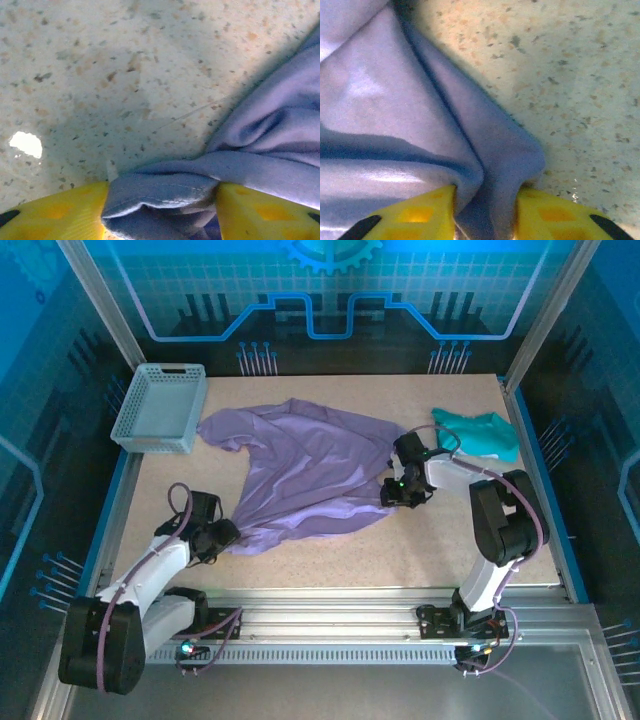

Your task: Fold the inside-out t-shirt

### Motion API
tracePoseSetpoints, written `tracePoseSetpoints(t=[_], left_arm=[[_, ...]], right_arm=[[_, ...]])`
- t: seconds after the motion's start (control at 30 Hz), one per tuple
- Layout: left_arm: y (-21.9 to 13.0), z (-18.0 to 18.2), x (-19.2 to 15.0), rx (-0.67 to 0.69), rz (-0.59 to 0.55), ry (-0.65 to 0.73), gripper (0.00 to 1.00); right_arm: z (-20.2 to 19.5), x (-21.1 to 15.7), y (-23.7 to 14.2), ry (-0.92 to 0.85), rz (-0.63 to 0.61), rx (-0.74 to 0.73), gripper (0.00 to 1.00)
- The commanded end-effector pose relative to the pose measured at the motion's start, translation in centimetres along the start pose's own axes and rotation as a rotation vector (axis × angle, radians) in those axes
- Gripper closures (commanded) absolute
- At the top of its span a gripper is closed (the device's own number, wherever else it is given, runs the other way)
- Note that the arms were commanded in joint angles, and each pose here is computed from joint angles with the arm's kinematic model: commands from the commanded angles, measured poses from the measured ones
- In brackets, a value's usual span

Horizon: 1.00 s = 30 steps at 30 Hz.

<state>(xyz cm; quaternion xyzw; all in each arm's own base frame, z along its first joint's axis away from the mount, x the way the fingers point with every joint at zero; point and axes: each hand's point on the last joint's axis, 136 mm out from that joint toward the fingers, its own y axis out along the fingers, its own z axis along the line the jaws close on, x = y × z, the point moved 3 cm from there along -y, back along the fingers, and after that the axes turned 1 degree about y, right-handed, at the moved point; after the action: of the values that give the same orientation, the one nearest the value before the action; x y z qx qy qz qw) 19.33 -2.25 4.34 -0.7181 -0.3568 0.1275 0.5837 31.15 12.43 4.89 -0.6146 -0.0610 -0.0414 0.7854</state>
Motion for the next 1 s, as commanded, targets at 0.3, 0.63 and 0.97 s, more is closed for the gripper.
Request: tracePoseSetpoints(t=[0.3, 0.63, 0.97], left_arm=[[-5.2, -8.5, 3.9, -0.389, -0.114, 0.052, 1.00], [-15.3, -14.6, 9.0, -0.548, -0.315, 0.185, 1.00], [-11.1, -12.2, 5.6, -0.490, -0.157, 0.210, 1.00]], right_arm=[[2.5, 3.6, -11.8, -0.006, -0.342, 0.258, 1.00], [0.1, 2.9, -15.2, 0.043, -0.402, 0.133, 1.00], [2.3, -1.8, -8.7, -0.323, -0.264, -0.162, 0.52]])
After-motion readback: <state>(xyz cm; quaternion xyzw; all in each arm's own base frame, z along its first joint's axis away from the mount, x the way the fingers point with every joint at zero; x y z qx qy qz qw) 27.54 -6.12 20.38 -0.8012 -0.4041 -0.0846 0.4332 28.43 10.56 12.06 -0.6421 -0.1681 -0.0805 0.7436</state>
